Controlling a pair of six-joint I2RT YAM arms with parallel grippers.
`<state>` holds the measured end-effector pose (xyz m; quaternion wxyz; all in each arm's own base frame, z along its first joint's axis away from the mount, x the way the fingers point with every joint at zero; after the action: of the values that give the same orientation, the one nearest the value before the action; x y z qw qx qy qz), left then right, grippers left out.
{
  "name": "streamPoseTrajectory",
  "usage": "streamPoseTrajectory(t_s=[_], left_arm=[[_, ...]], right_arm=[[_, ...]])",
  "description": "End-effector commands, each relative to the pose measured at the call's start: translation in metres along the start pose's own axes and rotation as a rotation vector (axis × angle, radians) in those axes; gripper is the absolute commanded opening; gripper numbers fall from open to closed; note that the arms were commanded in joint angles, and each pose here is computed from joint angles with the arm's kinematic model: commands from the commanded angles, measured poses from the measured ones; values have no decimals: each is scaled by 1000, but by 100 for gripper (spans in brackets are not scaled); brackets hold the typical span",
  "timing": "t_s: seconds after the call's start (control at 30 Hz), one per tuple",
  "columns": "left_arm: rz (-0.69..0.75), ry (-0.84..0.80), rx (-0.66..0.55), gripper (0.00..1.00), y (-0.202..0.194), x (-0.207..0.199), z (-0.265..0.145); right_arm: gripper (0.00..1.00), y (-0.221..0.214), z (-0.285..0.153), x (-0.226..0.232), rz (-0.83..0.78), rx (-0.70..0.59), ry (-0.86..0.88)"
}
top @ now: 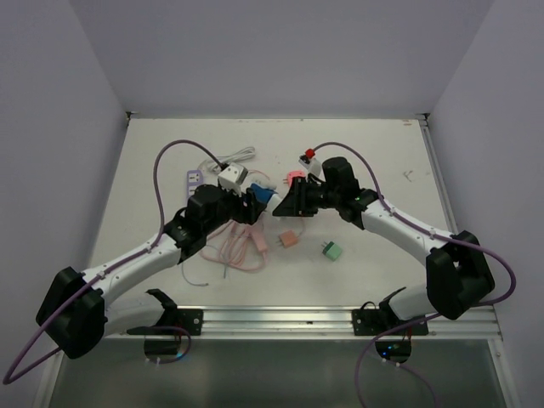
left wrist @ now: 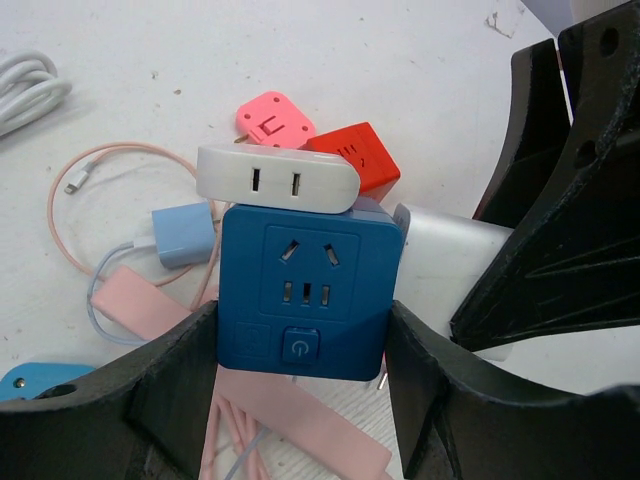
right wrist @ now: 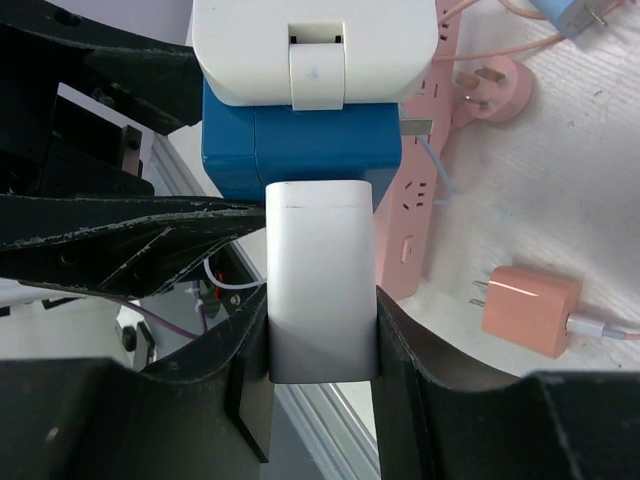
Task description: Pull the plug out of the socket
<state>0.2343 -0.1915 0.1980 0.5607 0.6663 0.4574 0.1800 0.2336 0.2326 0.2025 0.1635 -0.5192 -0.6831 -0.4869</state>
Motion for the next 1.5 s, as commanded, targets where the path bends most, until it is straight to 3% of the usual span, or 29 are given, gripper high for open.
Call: streamPoseTrajectory(t_s=[0.0,0.13,0.43,0.67,1.07,1.1,1.23,1.37,1.47], left_arm=[[-33,252,-287,0,51,38,-1],[-35,330,-309,0,59,64,-2],[38,401,-313,0,72,81,-2],[53,206,-274,0,75,61,-1],[96,-81,-131,0,55,29,-18],[97,-91,-112,0,50,28,-19],[112,-154,-73,0,44,19,-23],[132,-240,-30,0,37,8,-24],[151,-245,-13,0,33,4,-22]], right_arm=[[0,-14,-10,6,-16,76,27],[0,-20,-16,5,-36,105,22],[0,-28,-40,-17,-11,123,-35],[0,-35,-48,-54,-18,109,-237],[1,-37,-11,-94,128,67,-273],[5,-36,-9,-95,139,65,-278],[52,-34,-11,-99,154,50,-321],[71,-21,-19,-87,103,31,-307],[76,-9,-24,-74,60,45,-278]])
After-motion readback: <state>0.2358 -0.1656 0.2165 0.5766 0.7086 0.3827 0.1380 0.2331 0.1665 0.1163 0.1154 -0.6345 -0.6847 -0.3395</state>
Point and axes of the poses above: each gripper's point midway between its finger pads, its own z axis out along the fingers, its own x axis along the line the jaws close on, y = z × x, the point moved 8 cm from there along -z, back along the fingers, and after that the axes turned 2 degrees about -z, right-handed, at the moved point
